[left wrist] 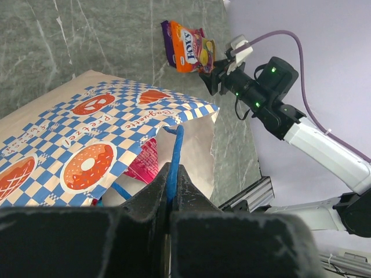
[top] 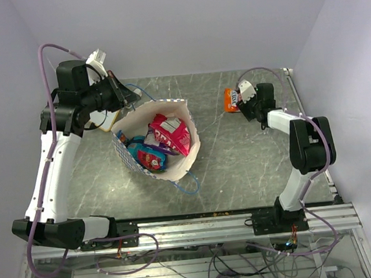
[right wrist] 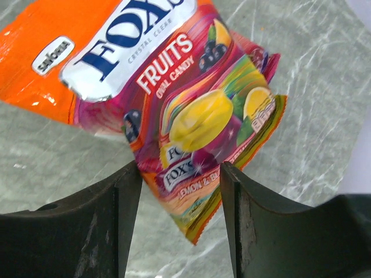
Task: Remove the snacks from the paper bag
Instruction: Place the snack at the center of the board.
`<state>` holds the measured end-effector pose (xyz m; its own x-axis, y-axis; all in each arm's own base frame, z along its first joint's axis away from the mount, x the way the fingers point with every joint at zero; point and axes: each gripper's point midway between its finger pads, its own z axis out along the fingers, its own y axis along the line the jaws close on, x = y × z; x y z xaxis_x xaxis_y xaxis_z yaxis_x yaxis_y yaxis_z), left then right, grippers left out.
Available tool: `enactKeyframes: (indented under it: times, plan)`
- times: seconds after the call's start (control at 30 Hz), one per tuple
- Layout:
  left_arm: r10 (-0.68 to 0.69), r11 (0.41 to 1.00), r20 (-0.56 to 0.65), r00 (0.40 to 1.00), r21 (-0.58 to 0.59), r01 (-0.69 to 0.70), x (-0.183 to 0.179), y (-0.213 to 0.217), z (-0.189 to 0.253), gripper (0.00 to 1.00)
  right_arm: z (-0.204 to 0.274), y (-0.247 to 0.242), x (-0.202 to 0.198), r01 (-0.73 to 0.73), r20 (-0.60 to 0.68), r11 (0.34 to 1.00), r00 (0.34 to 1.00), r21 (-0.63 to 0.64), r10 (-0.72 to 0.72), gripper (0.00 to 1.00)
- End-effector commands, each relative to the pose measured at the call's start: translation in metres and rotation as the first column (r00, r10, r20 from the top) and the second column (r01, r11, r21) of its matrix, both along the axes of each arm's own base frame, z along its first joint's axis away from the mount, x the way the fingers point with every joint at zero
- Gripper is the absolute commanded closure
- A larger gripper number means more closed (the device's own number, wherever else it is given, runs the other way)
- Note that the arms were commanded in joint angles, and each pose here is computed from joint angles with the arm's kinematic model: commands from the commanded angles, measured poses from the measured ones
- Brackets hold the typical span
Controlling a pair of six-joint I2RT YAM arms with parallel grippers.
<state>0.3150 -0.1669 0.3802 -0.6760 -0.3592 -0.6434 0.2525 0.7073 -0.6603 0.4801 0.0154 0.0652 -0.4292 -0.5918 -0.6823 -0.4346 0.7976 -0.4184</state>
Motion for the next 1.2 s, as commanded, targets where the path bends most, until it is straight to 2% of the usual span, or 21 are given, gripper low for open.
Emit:
enactKeyframes:
  times: [0.0, 0.33, 0.6, 0.8, 0.93, 1.03, 1.17]
  plan:
    - [-0.023, 0.999, 0.049, 0.999, -0.023, 0.024, 0.0, -0.006, 0.016, 0.93, 0.007, -0.01, 0.024, 0.035, 0.039, 0.999, 0.999, -0.04, -0.033, 0.46]
    - [-0.015, 1.0, 0.042, 0.999, -0.011, 0.015, -0.002, -0.001, 0.013, 0.93, 0.001, -0.019, 0.04, 0.012, 0.043, 0.992, 0.999, -0.123, -0.006, 0.5]
    - [-0.028, 0.999, 0.048, 0.998, -0.032, 0.03, -0.005, -0.004, 0.017, 0.93, 0.022, -0.015, 0.033, 0.029, 0.081, 0.997, 0.996, -0.074, -0.023, 0.48]
    - [-0.072, 0.993, 0.063, 0.995, -0.085, 0.077, -0.011, -0.013, 0.018, 0.93, 0.057, 0.002, -0.008, 0.095, 0.06, 0.985, 0.993, 0.144, -0.105, 0.45]
    - [-0.101, 0.988, 0.075, 0.992, -0.11, 0.109, -0.015, -0.017, 0.019, 0.93, 0.078, 0.034, -0.037, 0.079, 0.019, 0.937, 0.996, 0.339, -0.091, 0.35]
    - [-0.105, 0.987, 0.073, 0.992, -0.118, 0.113, -0.015, -0.018, 0.018, 0.93, 0.112, 0.085, -0.058, -0.034, 0.048, 0.893, 0.999, 0.449, 0.015, 0.34]
    - [-0.095, 0.988, 0.068, 0.993, -0.116, 0.103, -0.013, -0.017, 0.02, 0.93, 0.152, 0.161, -0.103, -0.242, 0.124, 0.844, 0.97, 0.478, 0.209, 0.36]
